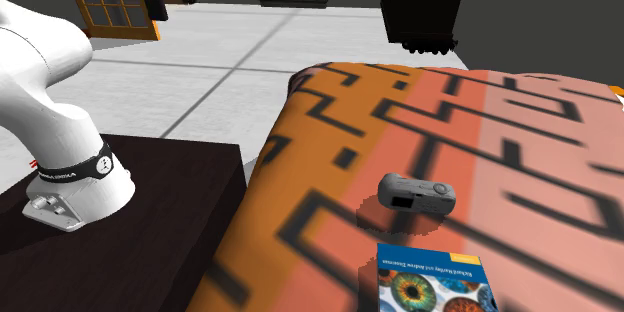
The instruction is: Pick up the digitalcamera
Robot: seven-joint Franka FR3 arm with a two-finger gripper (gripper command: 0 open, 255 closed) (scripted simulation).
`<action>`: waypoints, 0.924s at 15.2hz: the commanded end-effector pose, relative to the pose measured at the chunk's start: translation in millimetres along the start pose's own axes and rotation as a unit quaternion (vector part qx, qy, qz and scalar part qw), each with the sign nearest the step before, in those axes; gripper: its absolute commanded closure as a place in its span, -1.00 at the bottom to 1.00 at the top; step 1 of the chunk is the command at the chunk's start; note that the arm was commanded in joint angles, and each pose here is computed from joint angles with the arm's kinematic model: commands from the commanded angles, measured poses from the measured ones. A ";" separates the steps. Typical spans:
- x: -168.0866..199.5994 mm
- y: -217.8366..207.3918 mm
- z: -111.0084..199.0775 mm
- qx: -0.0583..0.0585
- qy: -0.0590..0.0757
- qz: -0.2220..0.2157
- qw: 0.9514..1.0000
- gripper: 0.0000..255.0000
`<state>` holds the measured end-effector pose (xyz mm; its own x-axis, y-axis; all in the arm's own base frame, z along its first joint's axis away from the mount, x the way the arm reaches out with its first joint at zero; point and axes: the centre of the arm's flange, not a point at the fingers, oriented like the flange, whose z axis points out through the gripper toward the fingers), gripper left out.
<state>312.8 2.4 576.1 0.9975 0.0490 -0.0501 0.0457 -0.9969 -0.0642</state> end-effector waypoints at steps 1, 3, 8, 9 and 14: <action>0.0 0.0 0.0 0.000 0.000 0.000 1.000 -1.00; 21.7 2.4 14.0 0.000 0.002 0.003 1.000 -1.00; 76.3 8.9 48.7 0.001 0.006 0.011 1.000 -1.00; 87.2 10.3 55.6 0.001 0.007 0.013 1.000 -1.00; 141.9 17.8 89.8 0.002 0.011 0.020 1.000 -1.00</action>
<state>439.3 -2.2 487.7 0.9994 0.0106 -0.0339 0.0083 -0.9978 -0.0657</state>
